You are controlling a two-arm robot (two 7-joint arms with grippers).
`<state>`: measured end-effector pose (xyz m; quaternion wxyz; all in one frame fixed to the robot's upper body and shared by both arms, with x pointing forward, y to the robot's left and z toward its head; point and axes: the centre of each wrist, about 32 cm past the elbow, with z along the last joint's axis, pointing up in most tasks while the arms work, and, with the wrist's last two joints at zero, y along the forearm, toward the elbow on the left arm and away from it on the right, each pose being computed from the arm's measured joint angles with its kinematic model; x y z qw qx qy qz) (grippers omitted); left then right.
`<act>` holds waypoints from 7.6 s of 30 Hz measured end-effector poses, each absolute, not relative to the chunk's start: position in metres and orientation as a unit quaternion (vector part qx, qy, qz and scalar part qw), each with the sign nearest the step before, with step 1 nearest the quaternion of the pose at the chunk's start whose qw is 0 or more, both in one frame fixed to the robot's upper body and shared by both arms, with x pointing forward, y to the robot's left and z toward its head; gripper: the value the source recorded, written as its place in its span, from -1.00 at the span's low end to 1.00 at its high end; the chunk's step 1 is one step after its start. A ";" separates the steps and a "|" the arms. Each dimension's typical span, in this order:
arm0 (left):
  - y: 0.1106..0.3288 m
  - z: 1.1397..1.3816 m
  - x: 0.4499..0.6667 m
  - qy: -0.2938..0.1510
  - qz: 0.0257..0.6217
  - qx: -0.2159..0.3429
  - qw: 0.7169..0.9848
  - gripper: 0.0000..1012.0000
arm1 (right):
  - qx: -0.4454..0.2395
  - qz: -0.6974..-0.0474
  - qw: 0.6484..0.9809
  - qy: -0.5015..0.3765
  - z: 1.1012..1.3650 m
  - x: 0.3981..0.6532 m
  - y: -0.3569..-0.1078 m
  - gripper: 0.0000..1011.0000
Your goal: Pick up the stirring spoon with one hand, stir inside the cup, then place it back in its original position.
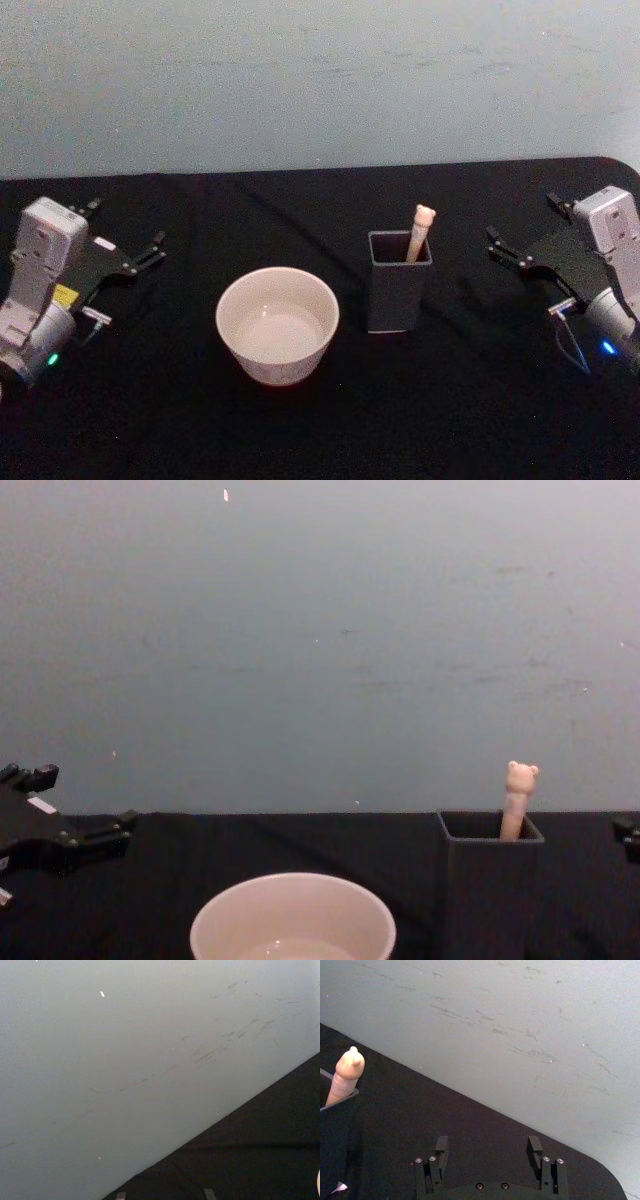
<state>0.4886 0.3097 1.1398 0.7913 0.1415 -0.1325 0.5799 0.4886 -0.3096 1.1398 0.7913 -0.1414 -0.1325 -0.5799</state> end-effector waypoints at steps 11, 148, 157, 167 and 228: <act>0.310 1.140 0.489 -0.132 0.580 0.141 0.791 0.98 | -0.141 -0.580 0.791 -0.133 1.140 0.489 -0.310 0.98; 0.310 1.140 0.489 -0.132 0.580 0.142 0.791 0.98 | 0.000 -0.417 0.908 0.043 1.155 0.512 -0.287 0.48; 0.310 1.140 0.489 -0.132 0.580 0.142 0.791 0.98 | 0.001 -0.417 0.908 0.043 1.155 0.512 -0.287 -0.11; 0.310 1.140 0.489 -0.132 0.580 0.141 0.791 0.98 | 0.001 -0.417 0.908 0.043 1.155 0.512 -0.287 -0.58; 0.310 1.140 0.489 -0.132 0.580 0.141 0.791 0.98 | 0.144 -0.409 0.900 0.048 1.222 0.527 -0.271 -0.58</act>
